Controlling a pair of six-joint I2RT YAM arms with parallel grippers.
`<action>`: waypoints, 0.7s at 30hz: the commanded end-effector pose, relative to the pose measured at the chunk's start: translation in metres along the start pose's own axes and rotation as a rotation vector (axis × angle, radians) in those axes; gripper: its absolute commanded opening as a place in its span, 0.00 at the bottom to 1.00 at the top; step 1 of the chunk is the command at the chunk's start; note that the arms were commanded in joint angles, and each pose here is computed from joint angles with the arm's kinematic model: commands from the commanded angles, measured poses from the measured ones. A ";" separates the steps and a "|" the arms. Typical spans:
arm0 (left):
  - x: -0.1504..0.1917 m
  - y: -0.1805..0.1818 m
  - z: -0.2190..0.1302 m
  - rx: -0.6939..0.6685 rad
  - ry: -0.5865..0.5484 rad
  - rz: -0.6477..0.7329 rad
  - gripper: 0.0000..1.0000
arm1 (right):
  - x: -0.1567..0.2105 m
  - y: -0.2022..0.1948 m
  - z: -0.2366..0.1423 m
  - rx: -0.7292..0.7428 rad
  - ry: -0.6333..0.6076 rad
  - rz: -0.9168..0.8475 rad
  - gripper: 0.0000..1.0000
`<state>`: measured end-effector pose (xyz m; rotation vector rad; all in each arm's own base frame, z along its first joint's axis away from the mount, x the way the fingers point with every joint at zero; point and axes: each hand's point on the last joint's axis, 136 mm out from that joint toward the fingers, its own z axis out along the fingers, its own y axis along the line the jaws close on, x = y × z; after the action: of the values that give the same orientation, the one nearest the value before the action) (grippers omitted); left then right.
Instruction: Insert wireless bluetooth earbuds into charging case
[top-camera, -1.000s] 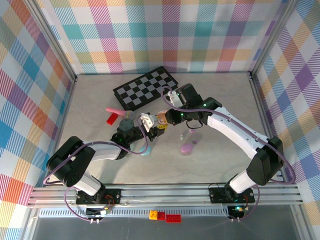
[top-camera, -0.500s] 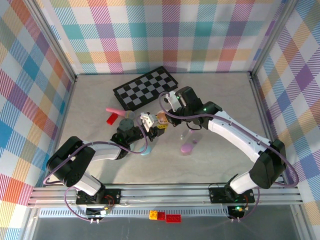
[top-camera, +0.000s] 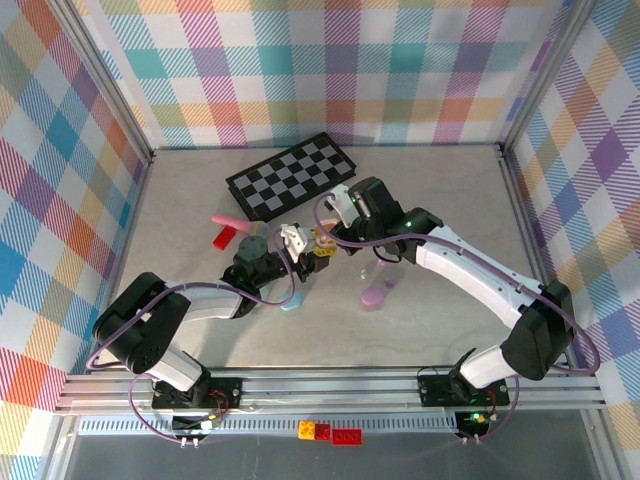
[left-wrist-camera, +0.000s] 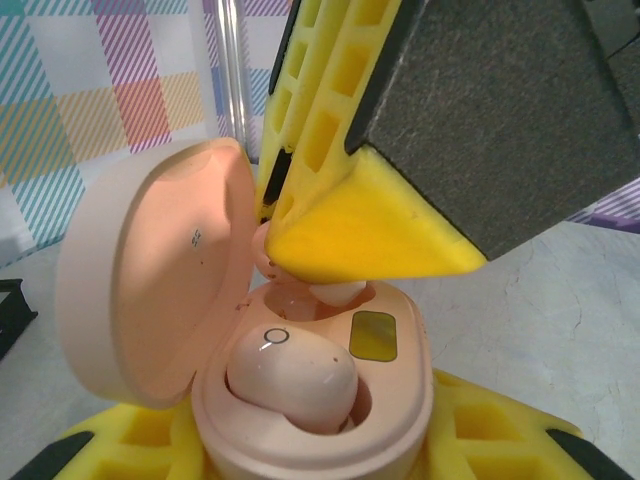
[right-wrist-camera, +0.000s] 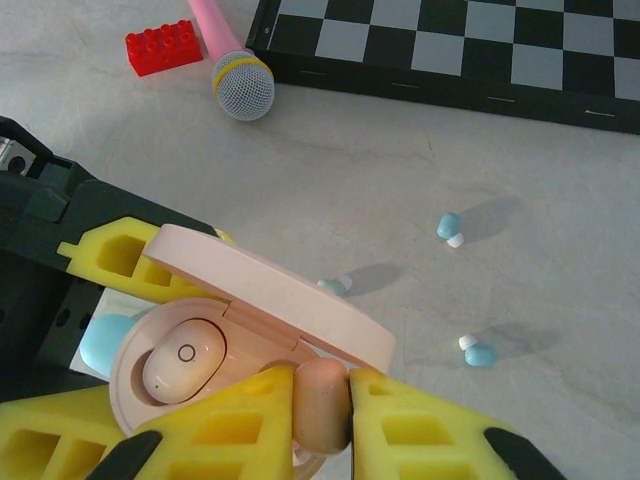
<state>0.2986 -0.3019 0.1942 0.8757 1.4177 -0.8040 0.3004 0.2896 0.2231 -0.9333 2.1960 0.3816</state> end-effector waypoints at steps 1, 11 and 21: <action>-0.034 0.000 0.002 0.018 -0.094 0.035 0.32 | -0.002 0.007 -0.007 -0.022 -0.019 -0.030 0.20; -0.035 0.000 0.001 0.017 -0.092 0.043 0.32 | -0.009 0.019 -0.013 -0.084 -0.036 -0.016 0.29; -0.034 0.002 -0.001 0.008 -0.095 0.045 0.32 | -0.021 0.019 -0.031 -0.082 -0.098 0.028 0.43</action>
<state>0.2987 -0.3032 0.1976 0.8799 1.4064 -0.8091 0.2886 0.2954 0.2350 -0.9391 2.1764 0.4627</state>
